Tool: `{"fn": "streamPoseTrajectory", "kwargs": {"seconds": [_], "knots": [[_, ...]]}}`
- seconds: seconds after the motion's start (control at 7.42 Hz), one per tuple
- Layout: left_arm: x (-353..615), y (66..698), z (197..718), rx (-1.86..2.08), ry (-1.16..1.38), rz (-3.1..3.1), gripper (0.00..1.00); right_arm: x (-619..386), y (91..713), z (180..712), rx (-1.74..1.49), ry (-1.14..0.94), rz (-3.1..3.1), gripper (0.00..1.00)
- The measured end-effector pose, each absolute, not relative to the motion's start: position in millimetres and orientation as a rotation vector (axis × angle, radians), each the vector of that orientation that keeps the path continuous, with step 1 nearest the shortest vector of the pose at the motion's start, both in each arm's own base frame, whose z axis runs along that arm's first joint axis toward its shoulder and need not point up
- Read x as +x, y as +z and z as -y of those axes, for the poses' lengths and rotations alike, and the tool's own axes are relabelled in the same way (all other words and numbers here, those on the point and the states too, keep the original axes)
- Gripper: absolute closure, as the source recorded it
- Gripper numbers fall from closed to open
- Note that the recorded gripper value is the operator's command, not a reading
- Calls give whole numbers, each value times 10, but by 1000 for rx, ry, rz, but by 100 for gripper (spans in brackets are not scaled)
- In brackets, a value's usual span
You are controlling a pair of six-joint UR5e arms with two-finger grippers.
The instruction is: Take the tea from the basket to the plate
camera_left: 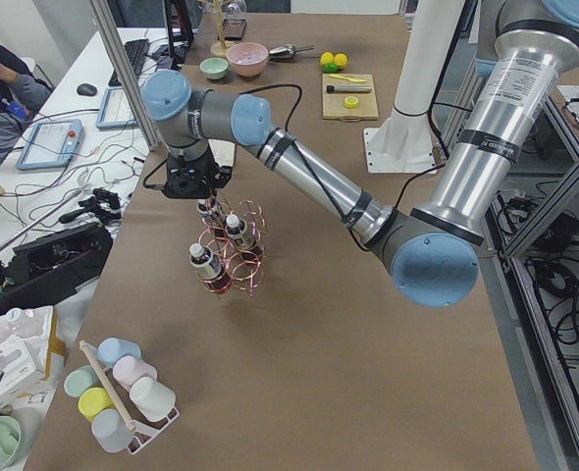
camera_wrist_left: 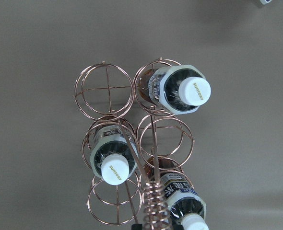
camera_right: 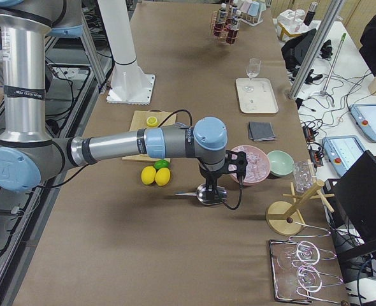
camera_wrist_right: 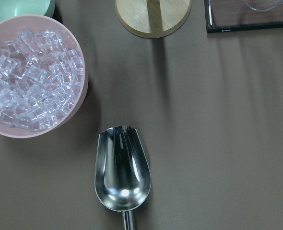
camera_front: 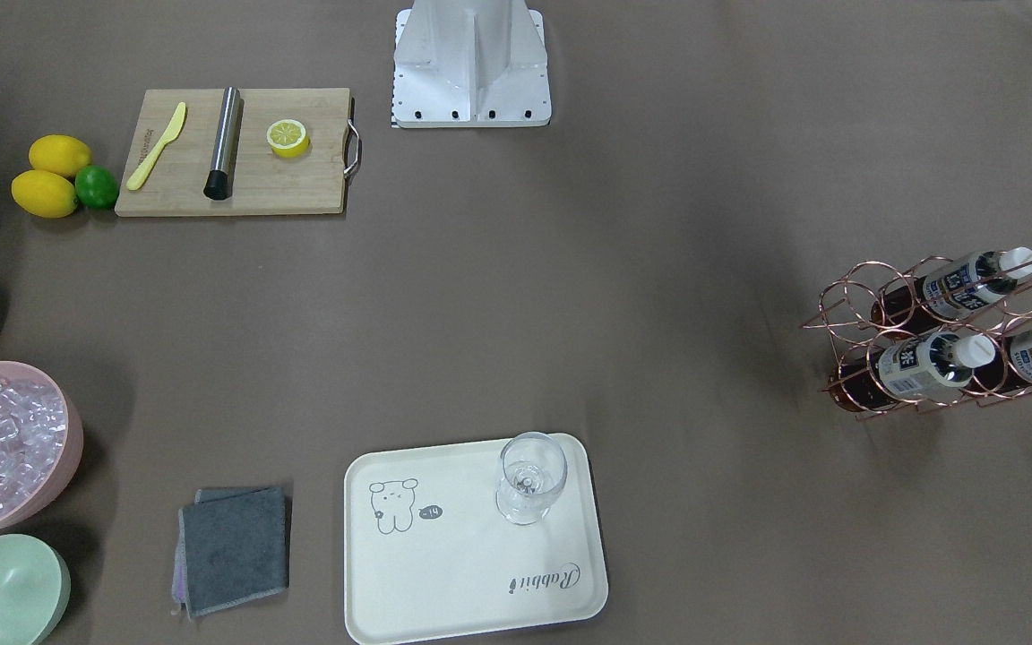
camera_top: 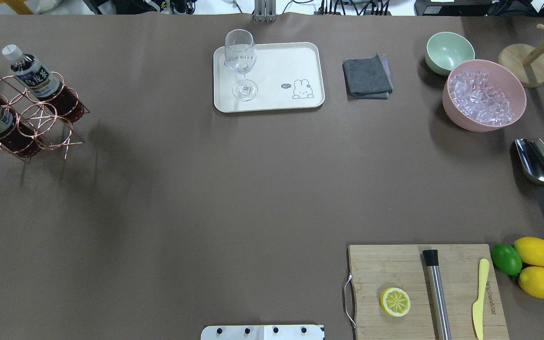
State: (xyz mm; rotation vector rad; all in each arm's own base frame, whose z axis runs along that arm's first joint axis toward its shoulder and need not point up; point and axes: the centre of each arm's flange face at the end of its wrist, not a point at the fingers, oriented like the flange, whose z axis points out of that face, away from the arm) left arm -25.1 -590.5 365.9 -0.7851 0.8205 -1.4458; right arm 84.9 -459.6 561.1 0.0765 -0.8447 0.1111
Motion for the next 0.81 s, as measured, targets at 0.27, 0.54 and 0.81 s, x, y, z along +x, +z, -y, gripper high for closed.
{"fn": "streamPoseTrajectory", "kwargs": {"seconds": [0.27,0.54,0.81], "knots": [[-123,3118,6013,-801,-1401,-863,100,848,5597,4597,79,110,846,0],[164,2604,6065,-791,-1340,-881,100,847,5591,4594,80,109,847,0],[655,2183,6003,-784,-1262,-882,100,850,5595,4582,80,110,846,0]]}}
